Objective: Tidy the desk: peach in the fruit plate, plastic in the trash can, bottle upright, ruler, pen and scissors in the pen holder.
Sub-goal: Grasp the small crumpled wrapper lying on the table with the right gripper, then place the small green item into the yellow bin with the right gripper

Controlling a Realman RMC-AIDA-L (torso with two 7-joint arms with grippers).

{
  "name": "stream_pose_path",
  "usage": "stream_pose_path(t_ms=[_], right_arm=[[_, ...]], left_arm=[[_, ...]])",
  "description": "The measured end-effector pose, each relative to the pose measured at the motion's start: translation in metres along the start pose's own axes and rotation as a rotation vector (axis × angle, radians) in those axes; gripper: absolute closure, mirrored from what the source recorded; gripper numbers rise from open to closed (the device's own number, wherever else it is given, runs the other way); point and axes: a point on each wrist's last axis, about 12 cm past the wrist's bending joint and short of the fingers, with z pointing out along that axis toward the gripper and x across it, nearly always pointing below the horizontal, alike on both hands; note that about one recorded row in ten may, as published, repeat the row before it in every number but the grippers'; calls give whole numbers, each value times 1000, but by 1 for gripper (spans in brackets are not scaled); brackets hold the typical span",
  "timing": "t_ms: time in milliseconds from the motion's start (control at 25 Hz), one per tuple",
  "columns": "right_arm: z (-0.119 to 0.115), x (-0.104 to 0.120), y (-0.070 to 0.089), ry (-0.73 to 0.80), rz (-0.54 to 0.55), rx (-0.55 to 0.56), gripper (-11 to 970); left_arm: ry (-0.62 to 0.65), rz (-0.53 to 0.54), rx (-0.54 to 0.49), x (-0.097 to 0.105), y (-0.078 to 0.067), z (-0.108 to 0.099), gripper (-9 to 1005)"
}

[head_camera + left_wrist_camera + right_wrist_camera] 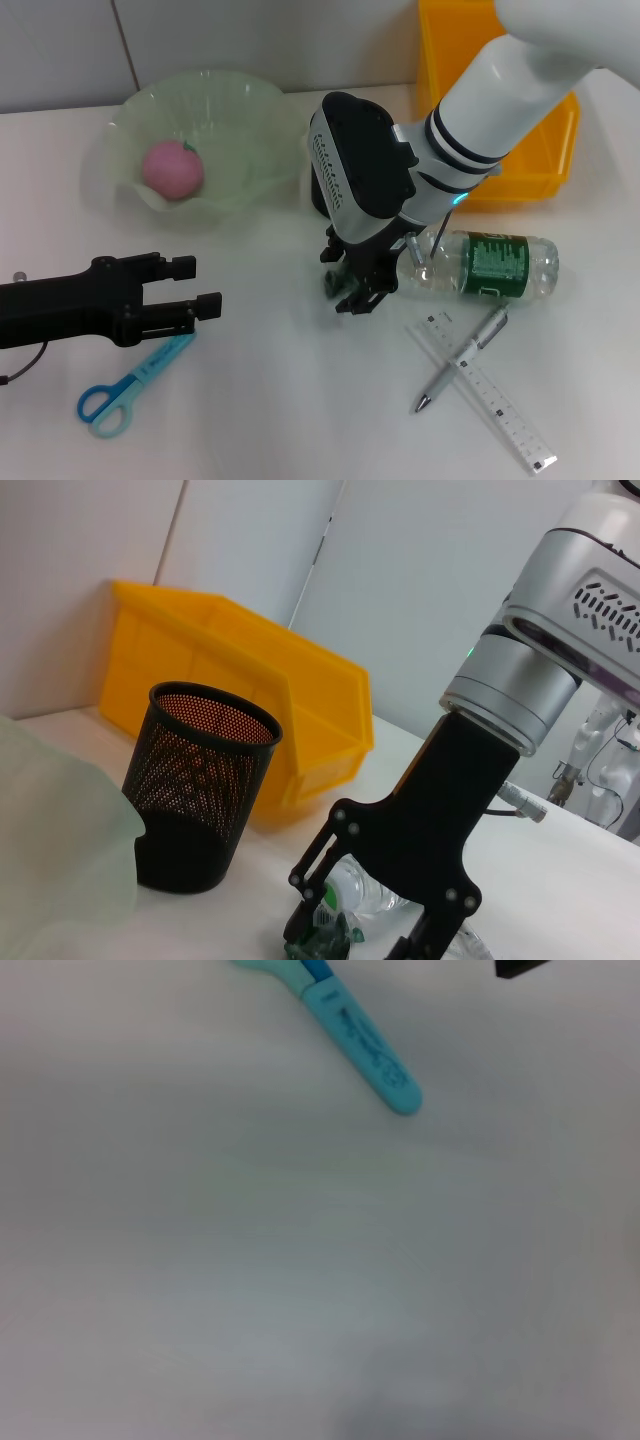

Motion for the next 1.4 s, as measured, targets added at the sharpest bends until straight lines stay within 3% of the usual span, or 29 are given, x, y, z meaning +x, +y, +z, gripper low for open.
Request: stream_pose_path(t_ms=[120, 360, 840, 1160, 1200, 1240, 1400], right_arm=[[2, 0, 1, 10, -9, 8, 293], [2, -1, 1, 5, -8, 11, 527], [-10, -16, -7, -70, 7, 51, 758], [-57, -14, -24, -286, 136, 197, 755], [-72, -9, -29, -354, 184, 260, 754], [-72, -9, -29, -354, 184, 260, 754], [-99, 11, -39, -477, 312, 440, 752]], left_arm=[[0, 0, 0, 0, 0, 0, 245], [-1, 0, 1, 0, 0, 0, 245], [0, 2, -4, -1, 1, -3, 246], [0, 4, -7, -1, 2, -3, 245], [0, 4, -7, -1, 2, -3, 245], [0, 5, -7, -1, 2, -3, 245], [0, 10, -7, -1, 2, -3, 245]])
